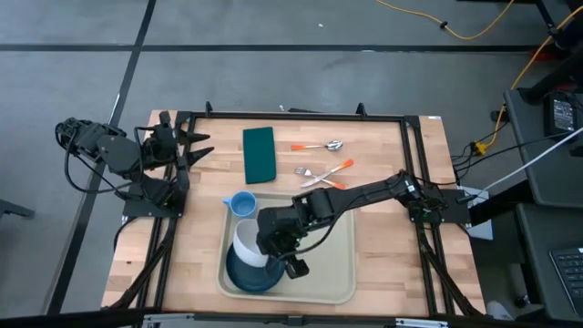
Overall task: Set up tray
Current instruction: Put the white bowl on top of the green plate on the gray tray
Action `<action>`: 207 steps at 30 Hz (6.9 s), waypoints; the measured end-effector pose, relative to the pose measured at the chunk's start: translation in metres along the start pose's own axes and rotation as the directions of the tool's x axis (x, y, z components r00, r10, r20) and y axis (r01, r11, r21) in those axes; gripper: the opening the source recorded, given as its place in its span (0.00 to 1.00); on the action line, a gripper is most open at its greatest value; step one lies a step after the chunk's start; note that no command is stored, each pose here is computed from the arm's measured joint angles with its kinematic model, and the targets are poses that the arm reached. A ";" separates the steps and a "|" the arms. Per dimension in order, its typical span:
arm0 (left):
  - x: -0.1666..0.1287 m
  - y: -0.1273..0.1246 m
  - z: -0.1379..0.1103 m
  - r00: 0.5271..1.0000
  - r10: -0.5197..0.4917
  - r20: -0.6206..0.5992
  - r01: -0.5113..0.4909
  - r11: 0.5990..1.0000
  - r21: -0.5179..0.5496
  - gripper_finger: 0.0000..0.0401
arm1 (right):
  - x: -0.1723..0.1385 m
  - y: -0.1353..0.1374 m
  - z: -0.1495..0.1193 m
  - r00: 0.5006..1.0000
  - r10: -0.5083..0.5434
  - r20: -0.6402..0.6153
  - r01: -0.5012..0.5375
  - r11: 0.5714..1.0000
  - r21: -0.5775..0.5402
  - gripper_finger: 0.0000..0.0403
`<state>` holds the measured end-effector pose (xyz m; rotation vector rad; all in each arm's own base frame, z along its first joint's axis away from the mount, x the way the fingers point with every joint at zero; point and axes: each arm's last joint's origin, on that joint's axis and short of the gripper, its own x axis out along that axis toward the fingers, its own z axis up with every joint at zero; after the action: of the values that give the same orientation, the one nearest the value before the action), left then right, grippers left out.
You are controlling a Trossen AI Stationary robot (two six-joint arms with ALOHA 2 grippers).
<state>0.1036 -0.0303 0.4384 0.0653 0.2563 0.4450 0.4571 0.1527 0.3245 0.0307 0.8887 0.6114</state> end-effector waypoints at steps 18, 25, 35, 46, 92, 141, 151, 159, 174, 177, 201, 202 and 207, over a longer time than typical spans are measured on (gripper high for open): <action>0.000 0.000 -0.001 1.000 0.002 -0.008 -0.002 1.000 -0.002 0.35 | 0.070 -0.022 -0.022 0.993 0.012 -0.120 0.006 0.989 0.146 0.02; 0.000 0.000 -0.001 1.000 0.002 -0.010 -0.002 1.000 -0.004 0.35 | 0.068 -0.025 -0.028 0.983 -0.041 -0.177 0.062 0.991 0.119 0.02; 0.000 0.000 -0.002 1.000 0.002 -0.011 -0.002 1.000 -0.002 0.35 | 0.070 -0.014 -0.025 0.988 -0.028 -0.152 0.042 0.995 0.095 0.02; 0.001 -0.001 -0.002 1.000 -0.005 -0.014 0.004 1.000 -0.029 0.35 | 0.066 -0.011 -0.023 0.989 -0.032 -0.142 0.047 0.993 0.108 0.02; 0.102 -0.092 -0.023 0.807 -0.437 -0.396 0.580 0.709 0.400 0.35 | -0.070 0.044 -0.055 0.850 -0.254 -0.462 0.053 0.914 -0.403 0.02; 0.179 -0.129 -0.041 0.697 -0.485 -0.529 0.717 0.479 0.506 0.44 | -0.077 0.020 -0.050 0.890 -0.192 -0.413 0.062 0.950 -0.307 0.02; 0.179 -0.134 -0.044 0.640 -0.539 -0.548 0.768 0.456 0.450 0.34 | -0.076 0.020 -0.049 0.895 -0.193 -0.403 0.065 0.948 -0.310 0.02; 0.181 -0.141 -0.050 0.619 -0.538 -0.572 0.785 0.404 0.469 0.15 | -0.076 0.020 -0.048 0.897 -0.195 -0.397 0.066 0.947 -0.314 0.02; 0.181 -0.142 -0.051 0.634 -0.512 -0.579 0.773 0.431 0.466 0.01 | -0.078 0.019 -0.046 0.896 -0.229 -0.380 0.135 0.957 -0.257 0.20; 0.181 -0.141 -0.052 0.634 -0.505 -0.585 0.773 0.441 0.456 0.01 | -0.083 0.020 -0.043 0.897 -0.252 -0.363 0.160 0.951 -0.265 0.25; 0.159 -0.136 -0.062 0.482 -0.474 -0.737 0.870 0.358 0.339 0.01 | -0.175 0.039 -0.039 0.910 -0.369 -0.191 0.399 0.905 0.149 0.49; 0.155 -0.136 -0.062 0.467 -0.460 -0.755 0.878 0.347 0.331 0.01 | -0.178 0.039 -0.040 0.910 -0.371 -0.185 0.400 0.902 0.161 0.49; 0.143 -0.135 -0.059 0.424 -0.459 -0.780 0.895 0.343 0.284 0.01 | -0.184 0.038 -0.040 0.898 -0.405 -0.171 0.431 0.890 0.151 0.48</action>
<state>0.2689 -0.0897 0.3330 0.5436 1.0388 -0.6424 0.3219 0.0815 0.4412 -0.0354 1.0447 0.1237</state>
